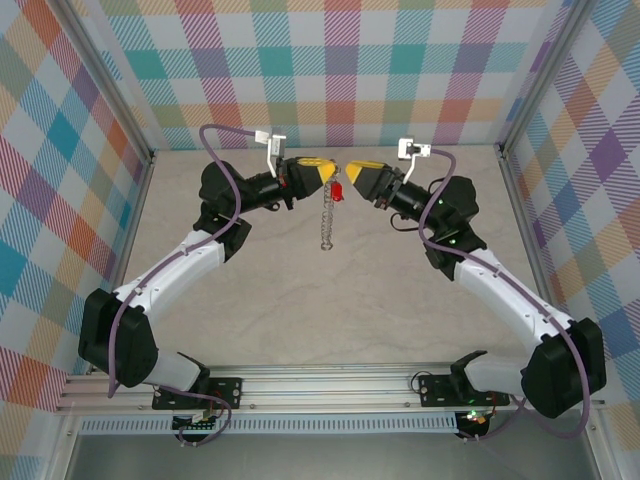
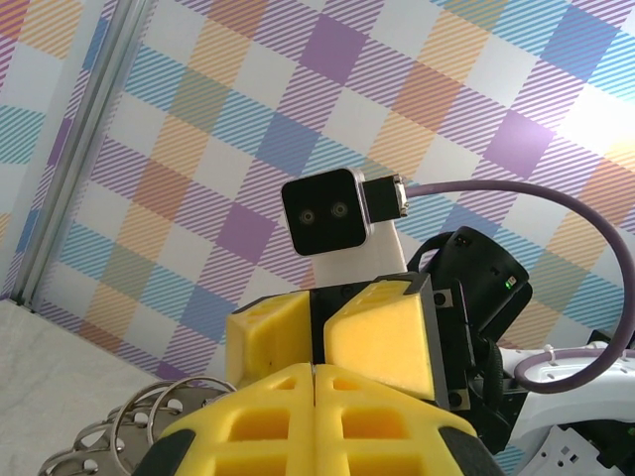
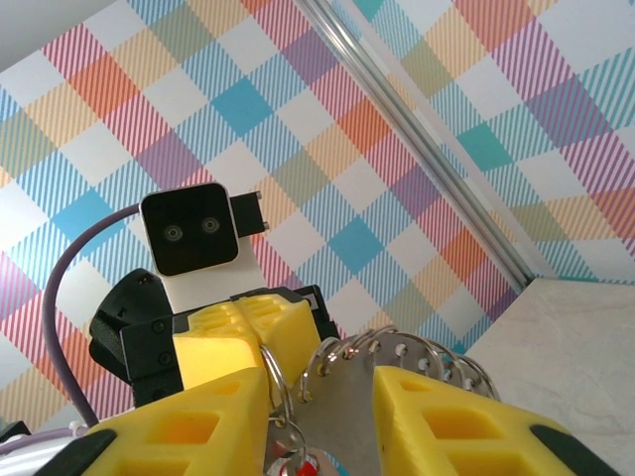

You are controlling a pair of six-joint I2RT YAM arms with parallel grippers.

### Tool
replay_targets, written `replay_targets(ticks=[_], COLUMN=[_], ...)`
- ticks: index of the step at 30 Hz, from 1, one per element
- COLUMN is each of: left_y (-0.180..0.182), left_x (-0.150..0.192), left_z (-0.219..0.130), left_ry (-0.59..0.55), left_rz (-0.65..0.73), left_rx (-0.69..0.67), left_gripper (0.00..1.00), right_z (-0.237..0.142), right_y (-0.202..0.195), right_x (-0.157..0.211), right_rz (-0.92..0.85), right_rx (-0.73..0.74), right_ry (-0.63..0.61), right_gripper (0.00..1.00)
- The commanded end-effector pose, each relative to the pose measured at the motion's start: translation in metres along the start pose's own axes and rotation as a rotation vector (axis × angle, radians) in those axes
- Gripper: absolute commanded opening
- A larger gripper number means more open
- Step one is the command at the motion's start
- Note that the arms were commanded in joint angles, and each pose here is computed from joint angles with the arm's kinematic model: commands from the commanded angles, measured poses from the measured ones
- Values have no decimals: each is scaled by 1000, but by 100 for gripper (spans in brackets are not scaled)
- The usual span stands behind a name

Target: Put the keys on the keyring

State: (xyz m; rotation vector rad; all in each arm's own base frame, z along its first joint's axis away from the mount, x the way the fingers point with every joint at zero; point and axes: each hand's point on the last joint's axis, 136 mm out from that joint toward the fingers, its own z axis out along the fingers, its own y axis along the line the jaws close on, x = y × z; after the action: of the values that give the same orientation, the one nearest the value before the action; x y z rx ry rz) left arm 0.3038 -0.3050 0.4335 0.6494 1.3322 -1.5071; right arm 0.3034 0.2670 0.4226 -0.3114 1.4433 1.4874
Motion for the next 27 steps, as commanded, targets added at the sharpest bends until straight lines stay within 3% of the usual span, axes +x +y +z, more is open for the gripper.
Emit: replay_targets(ticks=[1,27], left_y=[-14,-14], left_x=[-9,-10], left_z=[2,4], left_ry=[-33,-32], left_rz=[43,46], left_rx=[44,42], left_gripper=[0,0], right_z=[5,11], right_y=[27,31], right_x=[-15,2], right_rz=[-45,-33], right_rx=[-87,-125], right_ry=[-34,26], right_gripper=[33,24])
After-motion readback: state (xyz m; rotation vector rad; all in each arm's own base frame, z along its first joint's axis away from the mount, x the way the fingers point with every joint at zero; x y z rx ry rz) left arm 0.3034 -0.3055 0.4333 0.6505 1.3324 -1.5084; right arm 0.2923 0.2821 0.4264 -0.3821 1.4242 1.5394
